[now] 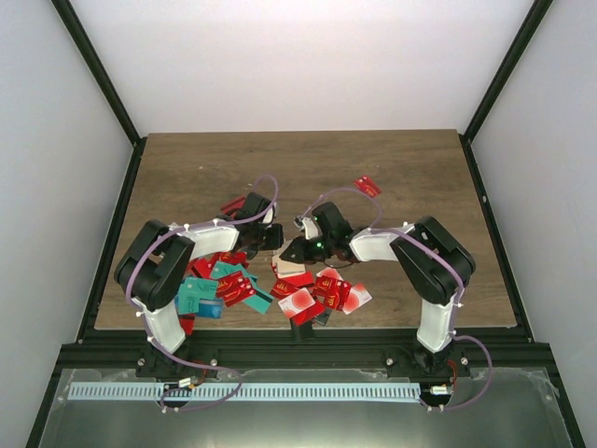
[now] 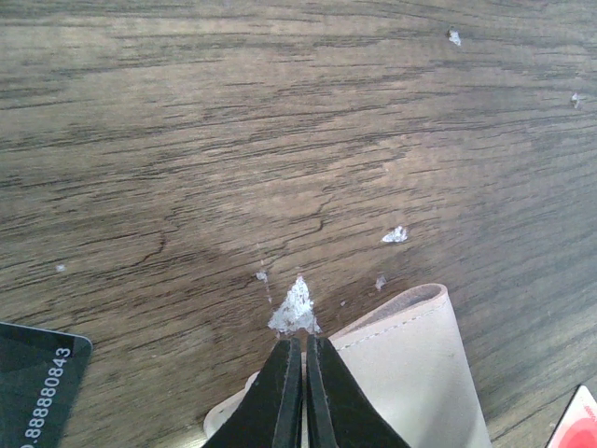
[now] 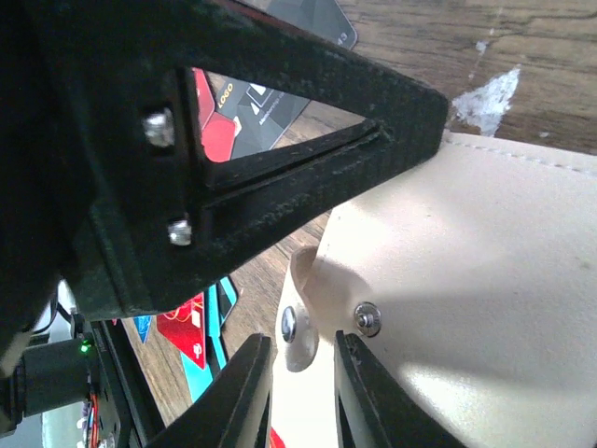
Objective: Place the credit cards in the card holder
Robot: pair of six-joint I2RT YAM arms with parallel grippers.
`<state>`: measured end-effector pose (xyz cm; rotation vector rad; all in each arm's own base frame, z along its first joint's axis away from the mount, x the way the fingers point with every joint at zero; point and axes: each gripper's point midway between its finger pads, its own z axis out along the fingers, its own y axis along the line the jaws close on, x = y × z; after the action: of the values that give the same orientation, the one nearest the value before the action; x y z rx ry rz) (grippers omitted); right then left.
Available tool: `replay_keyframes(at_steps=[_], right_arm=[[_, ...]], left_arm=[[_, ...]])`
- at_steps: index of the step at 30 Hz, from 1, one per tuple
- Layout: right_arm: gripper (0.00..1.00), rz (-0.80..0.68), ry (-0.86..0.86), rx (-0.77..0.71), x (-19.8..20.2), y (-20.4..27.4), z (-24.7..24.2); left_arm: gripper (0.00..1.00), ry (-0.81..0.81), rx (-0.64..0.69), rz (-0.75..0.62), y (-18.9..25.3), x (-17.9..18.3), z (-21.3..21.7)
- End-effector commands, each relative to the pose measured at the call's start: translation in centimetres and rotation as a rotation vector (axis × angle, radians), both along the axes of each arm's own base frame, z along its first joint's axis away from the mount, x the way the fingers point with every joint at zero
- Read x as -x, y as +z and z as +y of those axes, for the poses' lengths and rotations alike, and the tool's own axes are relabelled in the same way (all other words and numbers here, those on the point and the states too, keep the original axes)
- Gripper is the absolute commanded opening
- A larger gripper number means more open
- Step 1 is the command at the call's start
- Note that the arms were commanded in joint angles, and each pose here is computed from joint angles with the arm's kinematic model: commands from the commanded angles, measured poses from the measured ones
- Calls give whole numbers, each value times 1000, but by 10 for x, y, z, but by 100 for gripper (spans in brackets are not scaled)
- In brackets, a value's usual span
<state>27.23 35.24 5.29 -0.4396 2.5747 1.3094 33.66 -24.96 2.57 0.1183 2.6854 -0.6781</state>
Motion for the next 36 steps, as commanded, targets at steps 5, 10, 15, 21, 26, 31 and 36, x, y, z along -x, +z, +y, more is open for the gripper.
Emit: replay_keyframes(at_steps=[5,10,15,21,26,31,36], right_arm=[[20,8,17,-15,-1,-1,8],[17,10,18,-21,-2,0,10],[10,7,19,-24,-5,2,12],[1,0,-17,36,-12,0,7],[1,-22,-36,68,-17,6,4],[1,-30,-64,121,-24,4,0],[1,-28,-65,135,-25,2,-1]], left_arm=[[5,-14,-13,54,-12,14,4],[5,-15,-14,54,-13,14,4],[5,-16,-15,55,-13,15,4],[5,-18,-14,53,-12,15,5],[5,-16,-19,51,-12,15,6],[5,-16,-25,50,-13,15,7],[4,-18,-24,47,-12,16,7]])
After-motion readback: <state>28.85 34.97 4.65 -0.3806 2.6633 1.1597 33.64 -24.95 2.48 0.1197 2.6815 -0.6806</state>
